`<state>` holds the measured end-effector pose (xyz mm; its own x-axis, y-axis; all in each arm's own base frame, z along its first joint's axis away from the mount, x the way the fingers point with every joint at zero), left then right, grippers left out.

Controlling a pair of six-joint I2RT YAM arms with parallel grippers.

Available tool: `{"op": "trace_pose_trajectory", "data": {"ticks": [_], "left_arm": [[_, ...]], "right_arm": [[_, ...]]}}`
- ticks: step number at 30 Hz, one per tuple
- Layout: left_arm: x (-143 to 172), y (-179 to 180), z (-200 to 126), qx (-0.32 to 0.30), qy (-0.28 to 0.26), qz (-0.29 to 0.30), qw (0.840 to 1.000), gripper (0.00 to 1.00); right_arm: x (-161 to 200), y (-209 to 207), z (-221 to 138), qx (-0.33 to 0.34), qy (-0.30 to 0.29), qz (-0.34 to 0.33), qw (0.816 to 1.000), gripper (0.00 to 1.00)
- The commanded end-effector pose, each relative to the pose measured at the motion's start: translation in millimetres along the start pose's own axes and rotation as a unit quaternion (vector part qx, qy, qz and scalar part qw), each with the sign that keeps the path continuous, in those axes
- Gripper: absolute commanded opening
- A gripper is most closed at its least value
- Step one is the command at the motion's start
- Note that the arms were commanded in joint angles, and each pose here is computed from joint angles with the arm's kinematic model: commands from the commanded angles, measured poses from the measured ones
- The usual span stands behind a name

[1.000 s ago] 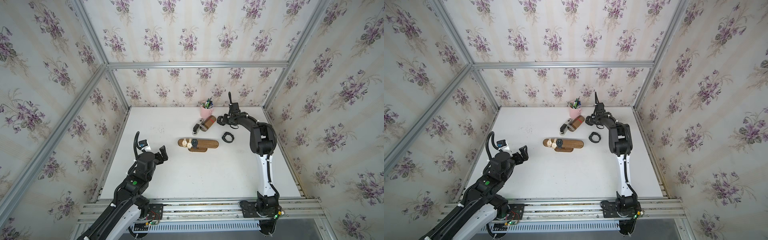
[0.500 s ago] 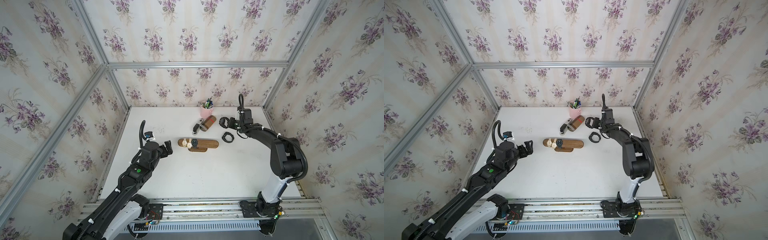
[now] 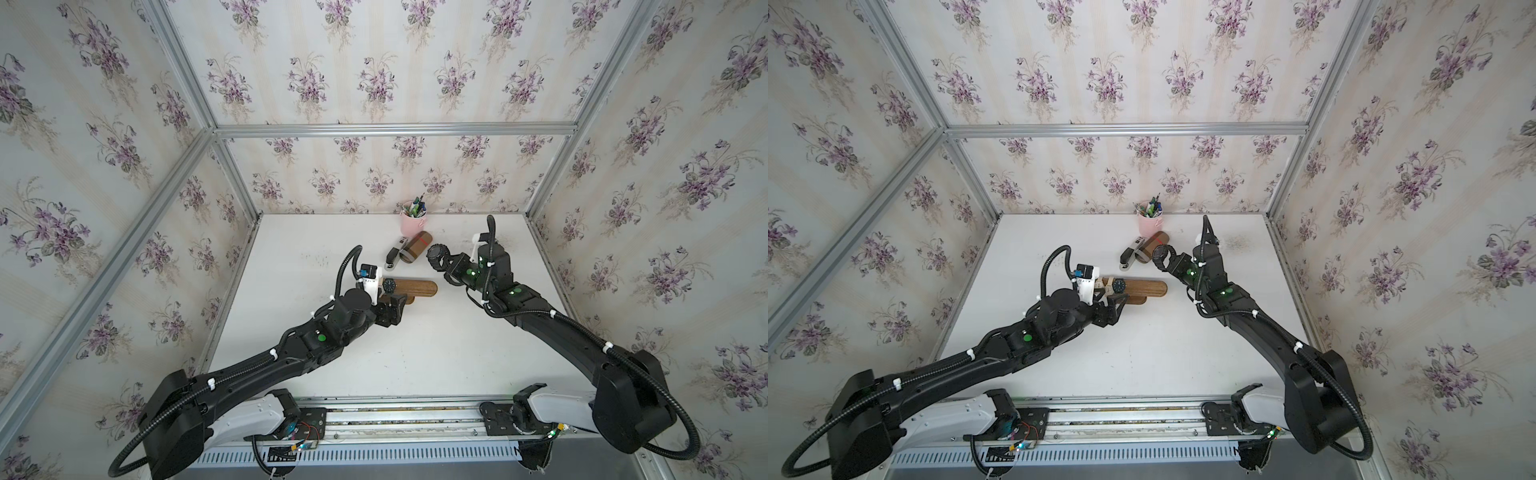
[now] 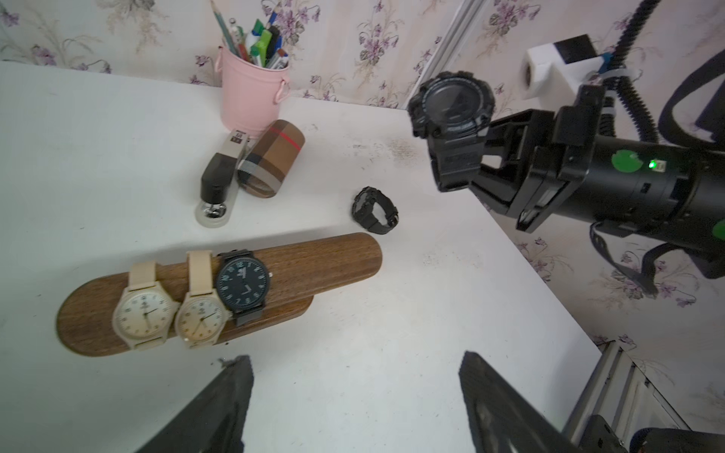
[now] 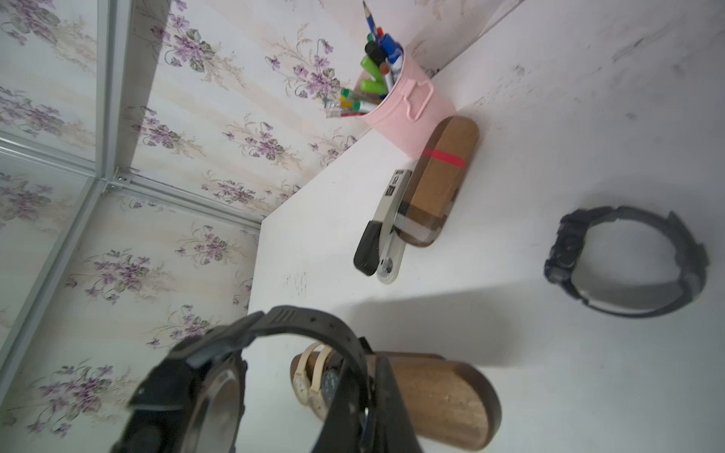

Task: Place watch on stand
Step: Pick up the watch at the center of the board.

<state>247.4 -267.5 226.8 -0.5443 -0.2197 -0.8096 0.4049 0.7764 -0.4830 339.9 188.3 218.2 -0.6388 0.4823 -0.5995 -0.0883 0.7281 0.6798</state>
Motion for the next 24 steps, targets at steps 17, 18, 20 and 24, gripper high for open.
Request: {"op": "trace_pose_trajectory", "data": {"ticks": [17, 18, 20, 24], "left_arm": [[-9.4, -65.7, -2.4, 0.019, -0.119, -0.014, 0.993, 0.63], [-9.3, -63.3, -2.5, 0.014, -0.121, -0.016, 0.992, 0.63], [-9.5, -61.5, -2.1, 0.008, -0.123, -0.018, 0.992, 0.61], [-9.2, -63.8, 0.7, 0.008, -0.119, -0.021, 0.993, 0.57]], "right_arm": [[50.4, 52.5, -48.6, -0.076, -0.081, 0.110, 0.988, 0.00], [51.6, 53.3, -49.4, -0.077, -0.081, 0.112, 0.987, 0.00], [53.8, 53.8, -52.7, -0.077, -0.084, 0.117, 0.987, 0.00], [57.3, 56.7, -57.0, -0.078, -0.093, 0.119, 0.985, 0.00]]}}
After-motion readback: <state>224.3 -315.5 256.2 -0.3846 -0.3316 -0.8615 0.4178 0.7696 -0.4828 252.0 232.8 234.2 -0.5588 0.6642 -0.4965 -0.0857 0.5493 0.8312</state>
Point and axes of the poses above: each gripper's point midway between its finger pads, its own z axis out along the fingers, its own y axis along the line the jaws close on, x = y × z, the point moved 2 cm from there along -z, back along the fingers, and after that the axes turned 7 degrees about -z, right-handed, at the moved point
